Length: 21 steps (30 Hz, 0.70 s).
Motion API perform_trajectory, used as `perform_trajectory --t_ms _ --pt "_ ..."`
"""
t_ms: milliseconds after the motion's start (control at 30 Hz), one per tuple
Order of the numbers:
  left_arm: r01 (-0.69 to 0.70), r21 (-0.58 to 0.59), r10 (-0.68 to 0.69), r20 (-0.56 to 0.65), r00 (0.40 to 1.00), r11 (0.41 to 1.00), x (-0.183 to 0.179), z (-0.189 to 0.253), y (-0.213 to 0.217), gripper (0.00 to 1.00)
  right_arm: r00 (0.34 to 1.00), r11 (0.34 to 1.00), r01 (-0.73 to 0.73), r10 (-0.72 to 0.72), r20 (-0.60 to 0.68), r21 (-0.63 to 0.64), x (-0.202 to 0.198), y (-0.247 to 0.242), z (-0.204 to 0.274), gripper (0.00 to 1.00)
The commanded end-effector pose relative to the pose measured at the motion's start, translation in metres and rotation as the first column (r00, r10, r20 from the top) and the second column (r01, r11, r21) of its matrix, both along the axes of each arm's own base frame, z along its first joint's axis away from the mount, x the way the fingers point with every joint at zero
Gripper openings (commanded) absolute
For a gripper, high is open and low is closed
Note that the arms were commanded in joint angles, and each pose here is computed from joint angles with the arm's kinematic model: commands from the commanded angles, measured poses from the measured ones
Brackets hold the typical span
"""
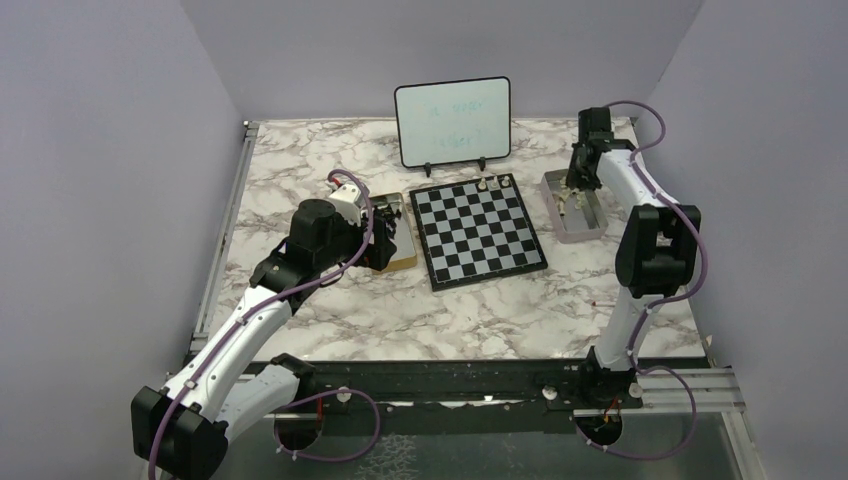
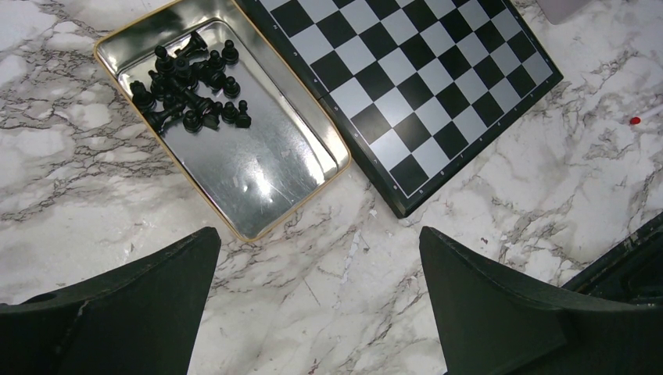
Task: Set up the chess pieces on the board
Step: Pick up the chess piece from the storage box.
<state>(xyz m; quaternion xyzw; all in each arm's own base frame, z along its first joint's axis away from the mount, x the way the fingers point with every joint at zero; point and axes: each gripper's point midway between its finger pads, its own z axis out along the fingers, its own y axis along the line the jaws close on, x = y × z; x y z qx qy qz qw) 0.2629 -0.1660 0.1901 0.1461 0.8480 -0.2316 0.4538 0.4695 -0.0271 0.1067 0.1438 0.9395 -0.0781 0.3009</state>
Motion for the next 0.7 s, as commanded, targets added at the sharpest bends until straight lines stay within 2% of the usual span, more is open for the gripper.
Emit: perform_trajectory --t_ms 0,667 --pt "0.0 0.003 0.0 0.009 1.0 1.0 -0.002 0.0 0.0 0.99 0.997 1.0 0.006 -0.005 0.074 -0.01 0.014 -0.004 0.009 0.26" --pt "-0.002 0.012 0.002 0.001 1.0 1.0 -0.001 -0.003 0.001 0.99 0.996 0.997 0.083 -0.083 -0.019 -0.009 0.013 -0.031 -0.045 0.3"
